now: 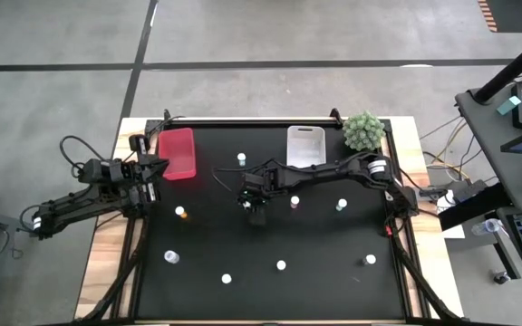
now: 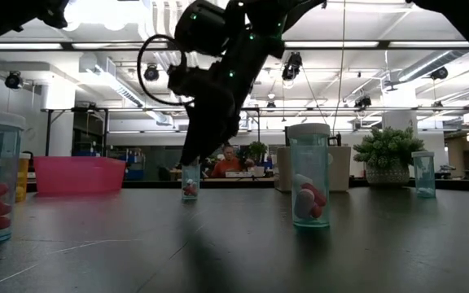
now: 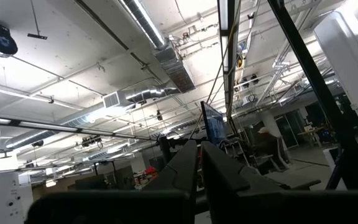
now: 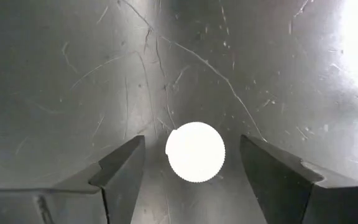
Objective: Pick and place medicine bottles into bin by pill shape (circle, oval)
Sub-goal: Put the blue capsule bottle into the white bin
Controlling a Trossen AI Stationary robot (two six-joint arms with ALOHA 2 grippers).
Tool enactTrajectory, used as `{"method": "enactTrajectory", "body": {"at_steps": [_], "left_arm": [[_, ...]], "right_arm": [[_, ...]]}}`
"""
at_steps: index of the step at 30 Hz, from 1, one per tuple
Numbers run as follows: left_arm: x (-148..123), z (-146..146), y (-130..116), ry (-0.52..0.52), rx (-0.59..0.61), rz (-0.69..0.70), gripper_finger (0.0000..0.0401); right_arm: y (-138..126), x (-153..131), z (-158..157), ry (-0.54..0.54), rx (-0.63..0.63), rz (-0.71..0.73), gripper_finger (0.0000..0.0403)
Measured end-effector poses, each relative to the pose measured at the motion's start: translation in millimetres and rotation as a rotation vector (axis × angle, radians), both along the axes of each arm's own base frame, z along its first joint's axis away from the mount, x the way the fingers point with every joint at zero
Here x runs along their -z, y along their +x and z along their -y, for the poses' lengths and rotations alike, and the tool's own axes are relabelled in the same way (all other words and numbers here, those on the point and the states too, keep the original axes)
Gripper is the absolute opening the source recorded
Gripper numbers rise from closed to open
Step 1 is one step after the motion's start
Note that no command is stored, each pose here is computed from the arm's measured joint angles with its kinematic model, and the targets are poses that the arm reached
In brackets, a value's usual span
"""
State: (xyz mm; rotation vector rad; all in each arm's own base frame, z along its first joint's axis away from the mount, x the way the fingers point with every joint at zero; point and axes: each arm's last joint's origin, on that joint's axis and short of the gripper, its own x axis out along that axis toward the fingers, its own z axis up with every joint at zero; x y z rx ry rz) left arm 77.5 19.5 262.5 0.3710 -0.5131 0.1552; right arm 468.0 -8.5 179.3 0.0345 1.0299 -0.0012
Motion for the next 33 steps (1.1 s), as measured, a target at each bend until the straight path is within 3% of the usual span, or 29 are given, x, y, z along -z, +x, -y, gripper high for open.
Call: {"method": "enactTrajectory", "body": {"at_steps": [11, 24, 33], "left_arm": [[0.0, 0.0, 0.0, 0.000, 0.000, 0.000, 0.0006], [0.0, 0.0, 0.0, 0.000, 0.000, 0.000, 0.0006], [0.0, 0.0, 0.0, 0.000, 0.000, 0.000, 0.0006]], "right_arm": [[1.0, 4.4, 0.0, -0.002, -0.004, -0.007, 0.0207], [1.0, 4.6, 0.0, -0.002, -0.004, -0.007, 0.0122], [1.3, 0.2, 0.2, -0.003, -0.005, 0.001, 0.0123]]}}
